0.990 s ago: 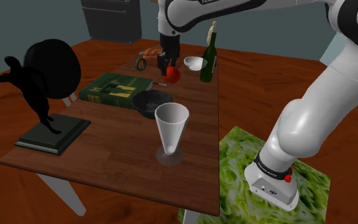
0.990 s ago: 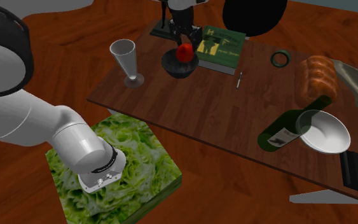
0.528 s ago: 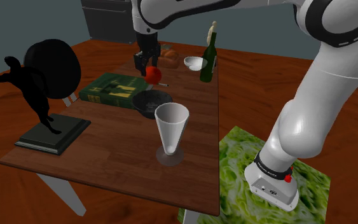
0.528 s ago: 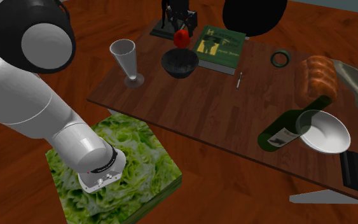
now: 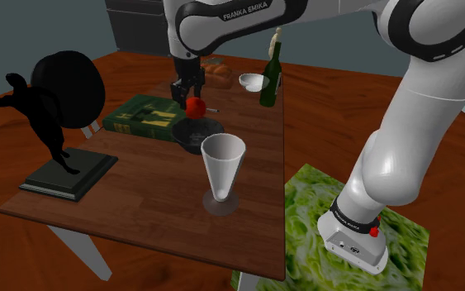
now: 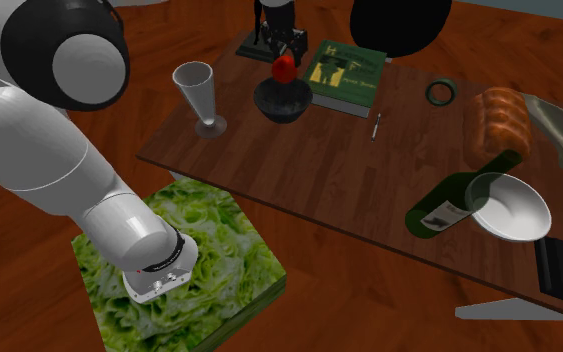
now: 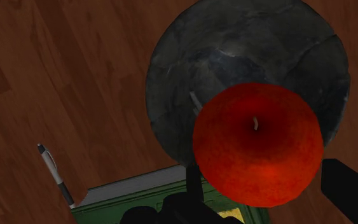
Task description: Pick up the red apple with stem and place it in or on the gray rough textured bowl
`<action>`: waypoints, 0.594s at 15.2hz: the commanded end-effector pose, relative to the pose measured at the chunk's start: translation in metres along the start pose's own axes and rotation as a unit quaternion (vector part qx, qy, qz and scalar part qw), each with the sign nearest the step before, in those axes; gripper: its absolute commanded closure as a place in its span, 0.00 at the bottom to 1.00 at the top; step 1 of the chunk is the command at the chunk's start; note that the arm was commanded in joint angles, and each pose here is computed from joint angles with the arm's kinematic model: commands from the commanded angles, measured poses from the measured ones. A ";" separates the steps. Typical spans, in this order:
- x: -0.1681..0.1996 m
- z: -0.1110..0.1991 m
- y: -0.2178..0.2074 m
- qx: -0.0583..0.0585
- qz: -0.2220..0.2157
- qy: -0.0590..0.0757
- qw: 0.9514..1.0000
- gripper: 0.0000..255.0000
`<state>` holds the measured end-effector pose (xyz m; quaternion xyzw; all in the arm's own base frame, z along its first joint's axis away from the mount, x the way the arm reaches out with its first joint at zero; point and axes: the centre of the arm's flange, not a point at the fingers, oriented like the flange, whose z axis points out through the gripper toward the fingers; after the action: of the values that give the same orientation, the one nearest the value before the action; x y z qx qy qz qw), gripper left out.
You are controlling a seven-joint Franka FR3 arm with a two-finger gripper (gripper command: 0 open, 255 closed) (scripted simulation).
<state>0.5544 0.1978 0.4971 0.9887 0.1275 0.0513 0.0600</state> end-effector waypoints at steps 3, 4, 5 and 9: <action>-0.002 0.022 -0.002 0.000 0.000 0.000 1.000 1.00; -0.003 0.027 -0.003 0.000 0.000 0.000 1.000 1.00; -0.003 0.032 -0.004 0.000 0.000 0.000 1.000 1.00; -0.005 0.052 -0.007 0.000 0.000 0.000 1.000 1.00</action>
<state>0.5541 0.1963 0.4496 0.9887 0.1275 0.0512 0.0601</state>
